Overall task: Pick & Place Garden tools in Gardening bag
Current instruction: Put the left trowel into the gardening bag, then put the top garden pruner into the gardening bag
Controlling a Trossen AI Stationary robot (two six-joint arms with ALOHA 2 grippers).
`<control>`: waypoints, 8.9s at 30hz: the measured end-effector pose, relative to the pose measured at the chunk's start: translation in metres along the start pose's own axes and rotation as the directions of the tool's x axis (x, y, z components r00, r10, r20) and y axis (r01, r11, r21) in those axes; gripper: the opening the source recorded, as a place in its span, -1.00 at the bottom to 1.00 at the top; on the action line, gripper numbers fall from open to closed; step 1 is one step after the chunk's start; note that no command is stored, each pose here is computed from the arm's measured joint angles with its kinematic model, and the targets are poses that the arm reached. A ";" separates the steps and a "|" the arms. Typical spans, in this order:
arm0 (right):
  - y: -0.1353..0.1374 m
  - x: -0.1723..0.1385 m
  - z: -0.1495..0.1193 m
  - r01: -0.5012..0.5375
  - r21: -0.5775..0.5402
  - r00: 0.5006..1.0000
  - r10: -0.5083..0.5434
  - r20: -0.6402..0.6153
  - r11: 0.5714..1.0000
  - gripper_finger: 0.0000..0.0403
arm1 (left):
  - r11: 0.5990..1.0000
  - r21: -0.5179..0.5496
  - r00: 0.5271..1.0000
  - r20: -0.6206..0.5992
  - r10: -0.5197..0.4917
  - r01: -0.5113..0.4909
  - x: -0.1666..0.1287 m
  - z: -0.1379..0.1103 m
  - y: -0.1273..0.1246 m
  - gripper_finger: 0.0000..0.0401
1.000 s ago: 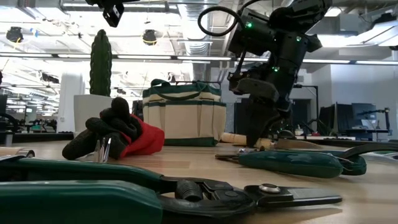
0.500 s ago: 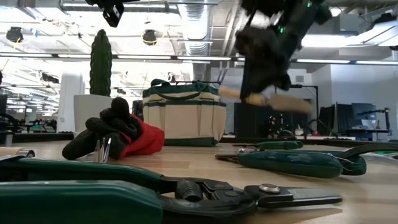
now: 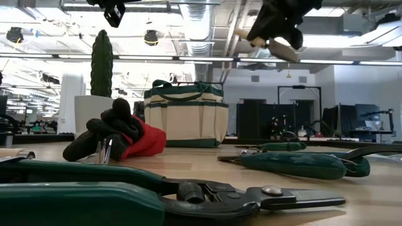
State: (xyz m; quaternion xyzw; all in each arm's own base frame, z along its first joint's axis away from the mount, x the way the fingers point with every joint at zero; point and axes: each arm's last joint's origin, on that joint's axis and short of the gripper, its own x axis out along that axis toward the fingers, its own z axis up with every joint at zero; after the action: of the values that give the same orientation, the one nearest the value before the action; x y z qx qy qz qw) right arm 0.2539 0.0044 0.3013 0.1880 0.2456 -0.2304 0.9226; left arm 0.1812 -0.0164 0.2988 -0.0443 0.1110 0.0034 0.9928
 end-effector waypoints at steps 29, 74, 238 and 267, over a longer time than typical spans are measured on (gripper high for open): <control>0.006 -0.008 0.086 0.037 -0.145 0.970 -0.001 0.242 0.989 -0.70 | 0.996 0.002 0.996 0.009 0.086 -0.086 0.000 0.000 0.003 -0.98; -0.046 0.188 0.128 -0.280 -0.490 0.960 0.235 -0.152 0.826 -0.71 | 0.986 0.069 0.987 -0.039 0.158 -0.155 -0.003 -0.005 0.005 -0.98; -0.025 -0.030 0.132 -0.261 -0.352 0.945 0.312 0.094 0.899 -1.00 | 0.976 0.063 0.977 -0.033 0.211 -0.208 -0.004 -0.005 0.007 -0.98; -0.031 -0.029 0.008 0.114 0.065 0.979 -0.101 -0.177 0.991 -1.00 | 0.931 0.080 0.934 -0.008 0.358 -0.357 -0.005 -0.004 0.012 -0.98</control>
State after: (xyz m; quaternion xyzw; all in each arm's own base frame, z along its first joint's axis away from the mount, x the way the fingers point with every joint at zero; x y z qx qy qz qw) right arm 0.2185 -0.0146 0.3159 0.2282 0.3259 -0.2716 0.8763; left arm 0.1755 -0.0052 0.2954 0.0149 0.1284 0.1792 0.9753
